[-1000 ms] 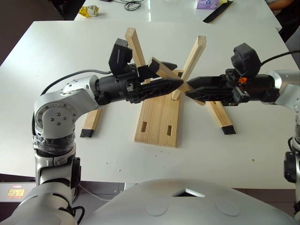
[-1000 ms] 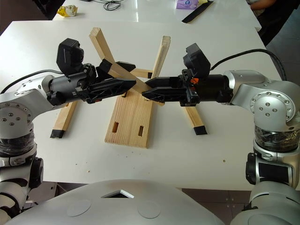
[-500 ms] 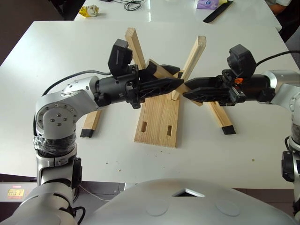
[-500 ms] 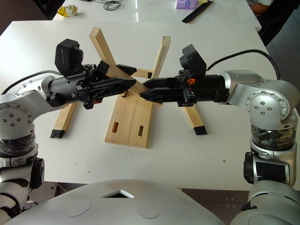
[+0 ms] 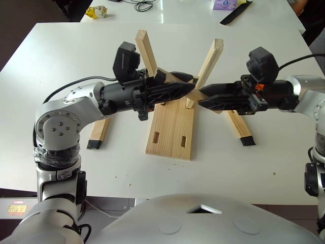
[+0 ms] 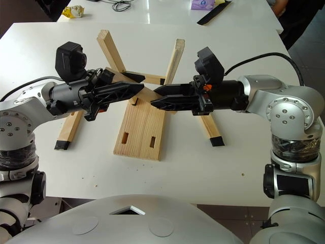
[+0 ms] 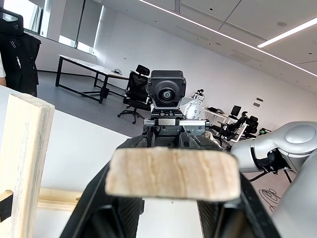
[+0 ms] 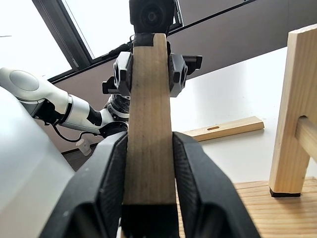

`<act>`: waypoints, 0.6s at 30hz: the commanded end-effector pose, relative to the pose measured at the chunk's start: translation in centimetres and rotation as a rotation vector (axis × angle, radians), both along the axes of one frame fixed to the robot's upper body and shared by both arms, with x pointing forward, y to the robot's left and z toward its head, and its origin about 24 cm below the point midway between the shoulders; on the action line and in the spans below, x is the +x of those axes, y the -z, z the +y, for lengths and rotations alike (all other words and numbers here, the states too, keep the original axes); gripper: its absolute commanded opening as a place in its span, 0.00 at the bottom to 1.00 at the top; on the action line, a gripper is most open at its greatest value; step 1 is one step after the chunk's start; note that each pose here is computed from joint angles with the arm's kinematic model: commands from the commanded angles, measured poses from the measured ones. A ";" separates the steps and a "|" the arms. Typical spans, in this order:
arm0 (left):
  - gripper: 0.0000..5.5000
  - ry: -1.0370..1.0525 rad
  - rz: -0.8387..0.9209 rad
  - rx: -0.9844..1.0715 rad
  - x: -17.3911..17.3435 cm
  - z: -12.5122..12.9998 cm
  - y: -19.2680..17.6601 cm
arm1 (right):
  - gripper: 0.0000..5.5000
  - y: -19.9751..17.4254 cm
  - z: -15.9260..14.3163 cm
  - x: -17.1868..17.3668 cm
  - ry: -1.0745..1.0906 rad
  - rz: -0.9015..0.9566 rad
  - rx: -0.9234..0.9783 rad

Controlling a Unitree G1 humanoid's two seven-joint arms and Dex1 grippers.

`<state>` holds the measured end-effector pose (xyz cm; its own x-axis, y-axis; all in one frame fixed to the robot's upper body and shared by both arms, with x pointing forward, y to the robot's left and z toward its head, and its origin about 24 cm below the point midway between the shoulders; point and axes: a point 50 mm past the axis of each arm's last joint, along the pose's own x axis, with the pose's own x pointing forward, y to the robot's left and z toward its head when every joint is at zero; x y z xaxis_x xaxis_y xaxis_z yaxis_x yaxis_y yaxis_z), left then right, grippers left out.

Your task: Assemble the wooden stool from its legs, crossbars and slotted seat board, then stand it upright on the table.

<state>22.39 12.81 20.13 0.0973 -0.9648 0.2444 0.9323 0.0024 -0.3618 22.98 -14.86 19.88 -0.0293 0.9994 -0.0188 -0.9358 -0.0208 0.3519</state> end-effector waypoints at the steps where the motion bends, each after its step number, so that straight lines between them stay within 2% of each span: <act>1: 0.24 -0.007 -0.026 -0.047 0.5 0.4 -1.3 | 0.24 0.1 0.0 -0.2 0.006 -0.011 -0.008; 18: 0.24 -0.027 -0.039 -0.068 1.1 0.0 -1.8 | 0.24 1.1 0.9 -0.7 -0.007 -0.045 -0.051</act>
<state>23.12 12.72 20.62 0.1170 -0.9591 0.2578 0.9294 0.0142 -0.3687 23.07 -14.52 19.77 0.0124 0.9998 -0.0157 -0.9590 0.0164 0.2829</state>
